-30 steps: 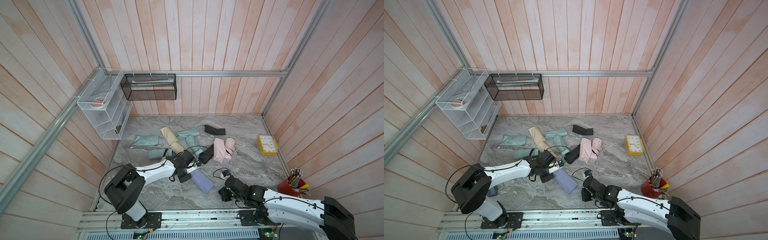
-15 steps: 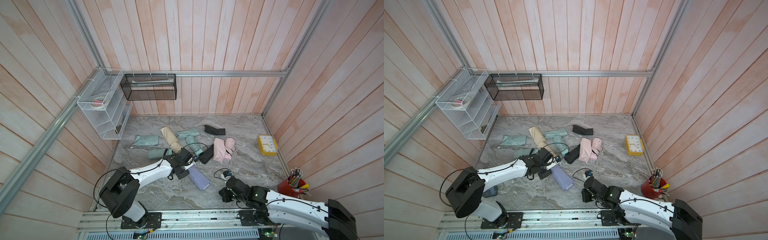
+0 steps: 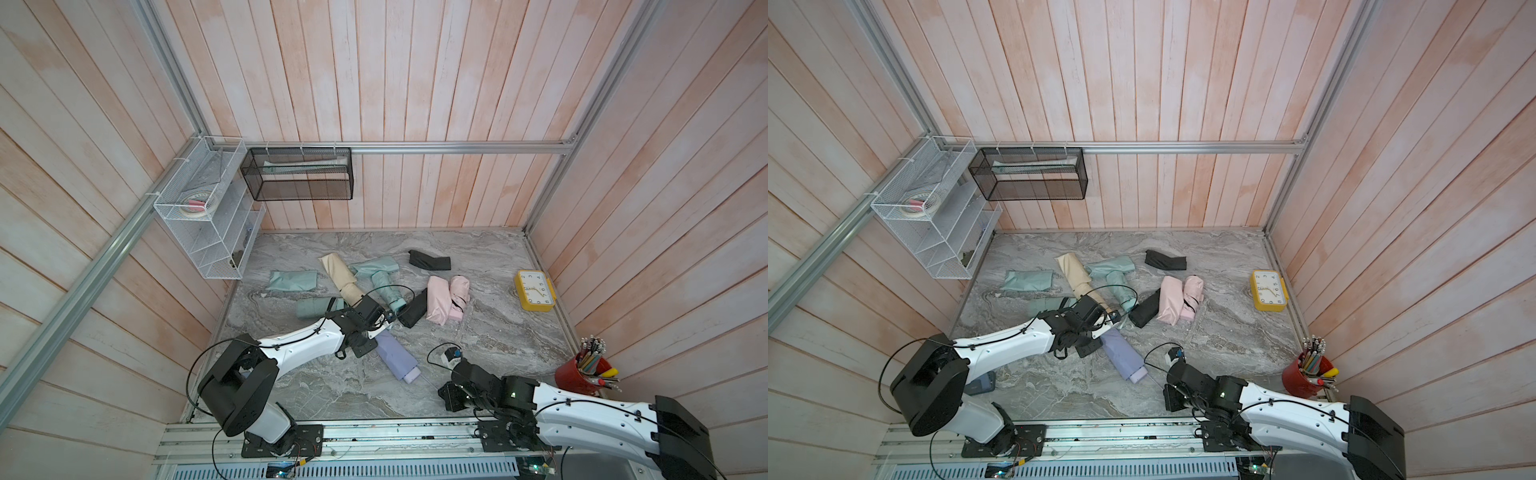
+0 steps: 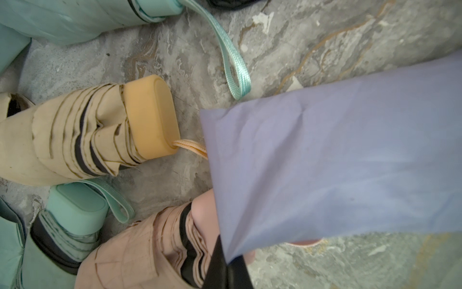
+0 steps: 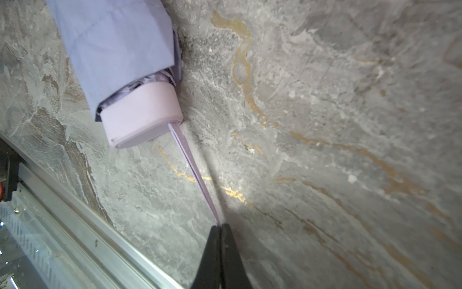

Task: Take umbrellas out of sleeves
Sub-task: Take out the umbrella from the umbrella sleeve.

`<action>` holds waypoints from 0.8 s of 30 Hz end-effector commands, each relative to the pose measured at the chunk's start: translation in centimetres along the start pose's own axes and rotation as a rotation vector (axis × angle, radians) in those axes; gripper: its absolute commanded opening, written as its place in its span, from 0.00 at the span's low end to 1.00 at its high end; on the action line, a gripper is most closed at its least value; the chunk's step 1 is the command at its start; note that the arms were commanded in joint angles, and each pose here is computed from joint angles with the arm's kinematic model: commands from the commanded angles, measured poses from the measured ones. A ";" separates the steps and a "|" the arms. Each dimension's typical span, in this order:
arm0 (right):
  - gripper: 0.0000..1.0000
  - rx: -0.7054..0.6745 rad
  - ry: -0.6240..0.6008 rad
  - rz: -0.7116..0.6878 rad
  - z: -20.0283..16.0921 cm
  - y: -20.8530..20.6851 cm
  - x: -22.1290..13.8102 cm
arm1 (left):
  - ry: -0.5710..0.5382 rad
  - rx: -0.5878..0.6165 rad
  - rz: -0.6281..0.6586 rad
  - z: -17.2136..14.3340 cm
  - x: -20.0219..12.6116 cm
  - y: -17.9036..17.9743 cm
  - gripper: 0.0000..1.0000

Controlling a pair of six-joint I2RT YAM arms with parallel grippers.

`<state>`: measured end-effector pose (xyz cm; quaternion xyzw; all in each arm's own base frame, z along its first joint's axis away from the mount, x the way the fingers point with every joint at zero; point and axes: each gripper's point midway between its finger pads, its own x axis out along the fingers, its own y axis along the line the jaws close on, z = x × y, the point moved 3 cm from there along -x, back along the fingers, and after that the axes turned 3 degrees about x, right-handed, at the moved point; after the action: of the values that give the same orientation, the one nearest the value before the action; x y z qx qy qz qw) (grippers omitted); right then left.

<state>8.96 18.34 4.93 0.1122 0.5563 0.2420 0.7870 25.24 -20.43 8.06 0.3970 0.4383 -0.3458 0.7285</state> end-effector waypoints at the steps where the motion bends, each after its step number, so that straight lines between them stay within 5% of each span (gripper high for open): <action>1: 0.05 0.010 0.031 -0.057 -1.0 -1.3 0.1 | -0.017 -0.035 0.050 0.3 -0.4 1.1 0.00; 6: 0.06 0.011 0.014 -0.084 -0.6 -1.5 -0.2 | -0.014 -0.035 0.045 0.3 -0.4 1.0 0.00; 15: 0.50 -0.098 -0.095 0.073 2.8 3.4 -1.7 | -0.025 -0.035 0.023 0.5 -0.5 0.7 0.00; 24: 0.53 -0.200 -0.106 -0.049 5.6 5.2 -0.2 | -0.024 -0.034 0.011 0.5 -0.5 0.6 0.00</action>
<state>11.92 23.09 9.74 0.0684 0.4999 0.2825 0.8159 25.27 -20.36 8.05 0.3934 0.4405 -0.3438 0.7301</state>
